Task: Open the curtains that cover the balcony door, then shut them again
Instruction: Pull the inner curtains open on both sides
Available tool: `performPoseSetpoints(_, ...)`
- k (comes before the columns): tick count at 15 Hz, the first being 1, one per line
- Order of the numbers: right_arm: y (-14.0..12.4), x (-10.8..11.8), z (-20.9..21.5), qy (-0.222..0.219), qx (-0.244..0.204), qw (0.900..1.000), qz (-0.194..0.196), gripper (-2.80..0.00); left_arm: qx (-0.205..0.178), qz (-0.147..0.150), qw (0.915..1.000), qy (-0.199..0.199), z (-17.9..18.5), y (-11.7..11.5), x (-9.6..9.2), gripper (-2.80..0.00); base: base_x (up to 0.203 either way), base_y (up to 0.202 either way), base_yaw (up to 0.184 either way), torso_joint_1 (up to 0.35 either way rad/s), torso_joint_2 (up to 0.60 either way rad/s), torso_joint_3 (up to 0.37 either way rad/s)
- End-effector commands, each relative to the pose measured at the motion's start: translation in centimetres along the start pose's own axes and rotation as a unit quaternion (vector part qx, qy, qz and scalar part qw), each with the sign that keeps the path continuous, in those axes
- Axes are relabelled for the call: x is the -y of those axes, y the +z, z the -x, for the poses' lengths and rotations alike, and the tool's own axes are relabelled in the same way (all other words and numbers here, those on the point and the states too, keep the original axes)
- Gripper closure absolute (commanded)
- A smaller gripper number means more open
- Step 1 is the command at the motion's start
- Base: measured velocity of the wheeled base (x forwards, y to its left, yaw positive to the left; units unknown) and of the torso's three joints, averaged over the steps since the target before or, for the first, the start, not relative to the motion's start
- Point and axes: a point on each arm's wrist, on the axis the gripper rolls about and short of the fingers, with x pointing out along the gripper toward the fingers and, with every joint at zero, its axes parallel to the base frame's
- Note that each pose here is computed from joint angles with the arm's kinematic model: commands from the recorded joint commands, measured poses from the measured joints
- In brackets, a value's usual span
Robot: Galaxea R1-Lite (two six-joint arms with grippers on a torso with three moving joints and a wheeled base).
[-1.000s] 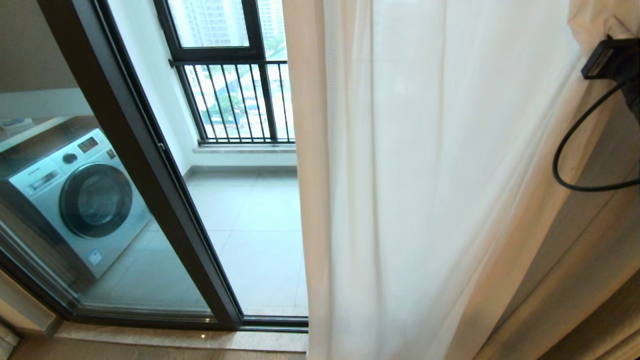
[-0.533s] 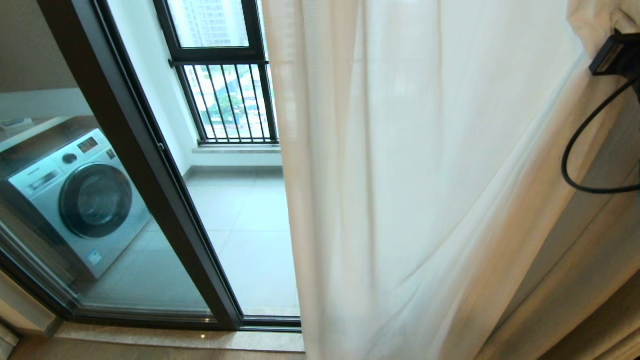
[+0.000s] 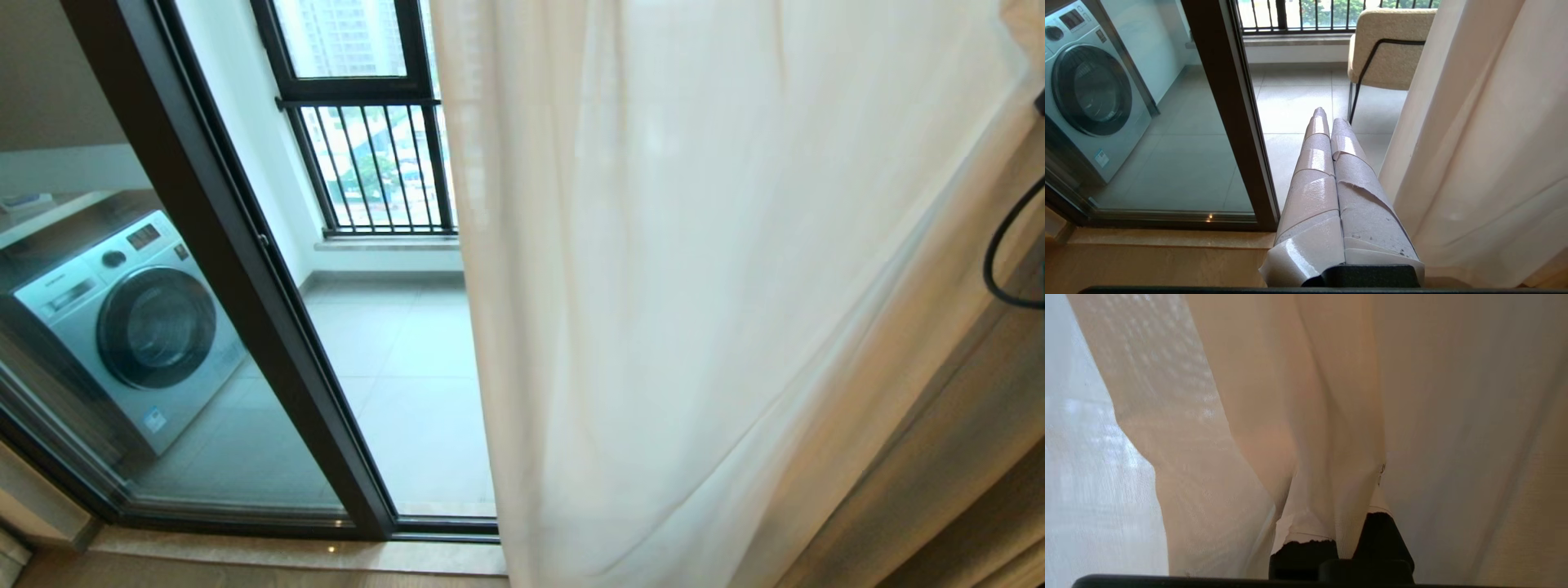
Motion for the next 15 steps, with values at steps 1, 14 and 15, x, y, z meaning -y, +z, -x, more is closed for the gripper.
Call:
performPoseSetpoints(1,0.3,1.8,0.2,-0.015,0.006,1.0,0.02,0.0,0.0,0.0,1.0,0.001,0.0,0.0,0.0,0.0,0.0,0.0,0.0,0.0,0.0,0.0)
performPoseSetpoints(14,0.0,14.4,0.3,-0.11,-0.012,0.986,0.125,0.0,0.0,0.0,1.0,0.0,0.0,0.0,0.0,0.0,0.0,0.0,0.0,0.0,0.0,0.0)
performPoseSetpoints(15,-0.2,15.1,0.3,-0.115,-0.013,0.985,0.131,0.0,0.0,0.0,1.0,0.001,0.0,0.0,0.0,0.0,0.0,0.0,0.0,0.0,0.0,0.0)
